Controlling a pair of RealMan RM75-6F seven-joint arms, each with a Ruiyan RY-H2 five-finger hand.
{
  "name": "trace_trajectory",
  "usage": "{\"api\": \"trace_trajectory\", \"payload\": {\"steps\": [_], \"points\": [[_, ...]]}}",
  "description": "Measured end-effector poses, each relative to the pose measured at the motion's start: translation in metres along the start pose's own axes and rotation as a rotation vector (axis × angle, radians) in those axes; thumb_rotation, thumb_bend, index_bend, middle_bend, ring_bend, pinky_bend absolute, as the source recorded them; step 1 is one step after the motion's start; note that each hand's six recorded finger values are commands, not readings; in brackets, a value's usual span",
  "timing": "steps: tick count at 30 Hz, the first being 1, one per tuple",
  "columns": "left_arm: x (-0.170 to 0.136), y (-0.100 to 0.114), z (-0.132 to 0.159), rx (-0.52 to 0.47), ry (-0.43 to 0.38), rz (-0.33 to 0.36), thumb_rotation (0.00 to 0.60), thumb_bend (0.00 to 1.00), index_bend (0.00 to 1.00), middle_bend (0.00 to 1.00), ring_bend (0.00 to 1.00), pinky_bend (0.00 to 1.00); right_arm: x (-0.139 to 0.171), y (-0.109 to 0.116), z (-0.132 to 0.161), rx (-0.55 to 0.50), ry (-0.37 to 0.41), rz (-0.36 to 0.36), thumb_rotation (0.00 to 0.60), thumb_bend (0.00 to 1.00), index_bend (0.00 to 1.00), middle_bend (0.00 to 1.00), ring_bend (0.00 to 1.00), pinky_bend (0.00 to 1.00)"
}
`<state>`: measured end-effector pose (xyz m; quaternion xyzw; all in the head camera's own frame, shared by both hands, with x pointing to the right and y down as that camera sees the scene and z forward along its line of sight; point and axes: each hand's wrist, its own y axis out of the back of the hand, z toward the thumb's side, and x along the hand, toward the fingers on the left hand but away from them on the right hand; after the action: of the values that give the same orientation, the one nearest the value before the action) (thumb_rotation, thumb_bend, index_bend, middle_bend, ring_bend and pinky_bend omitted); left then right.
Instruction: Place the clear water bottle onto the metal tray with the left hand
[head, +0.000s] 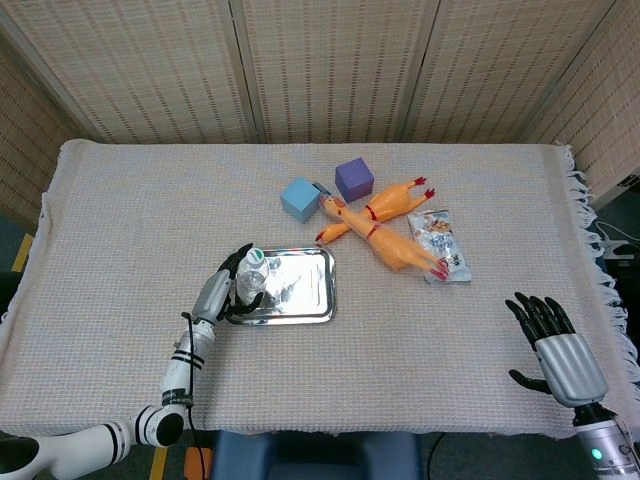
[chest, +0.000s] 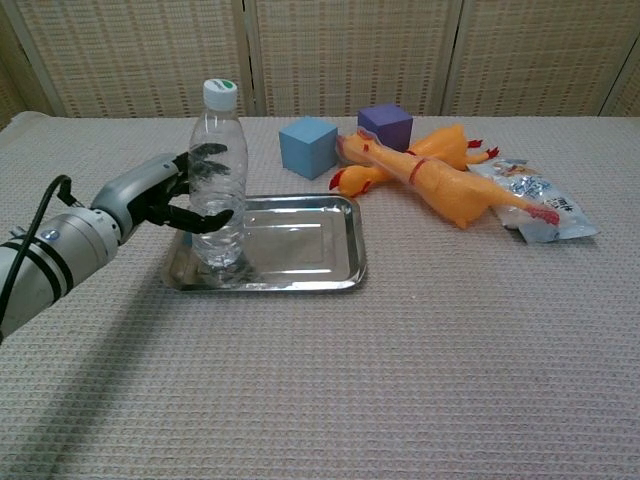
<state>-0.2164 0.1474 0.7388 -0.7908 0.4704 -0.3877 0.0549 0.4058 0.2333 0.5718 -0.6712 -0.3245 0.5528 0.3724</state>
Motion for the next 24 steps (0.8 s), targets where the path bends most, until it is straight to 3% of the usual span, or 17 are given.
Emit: {"api": "trace_trajectory", "payload": {"steps": [7, 24], "points": [[-0.005, 0.003, -0.006, 0.016, 0.008, -0.010, 0.600, 0.37, 0.00, 0.00, 0.00, 0.02, 0.001, 0.000, 0.001, 0.002, 0.002, -0.001, 0.600, 0.03, 0.00, 0.00, 0.00, 0.00], [-0.020, 0.024, -0.013, 0.108, -0.006, -0.052, 0.600, 0.32, 0.00, 0.00, 0.00, 0.00, 0.004, -0.001, 0.004, 0.009, 0.006, -0.009, 0.600, 0.03, 0.00, 0.00, 0.00, 0.00]]}}
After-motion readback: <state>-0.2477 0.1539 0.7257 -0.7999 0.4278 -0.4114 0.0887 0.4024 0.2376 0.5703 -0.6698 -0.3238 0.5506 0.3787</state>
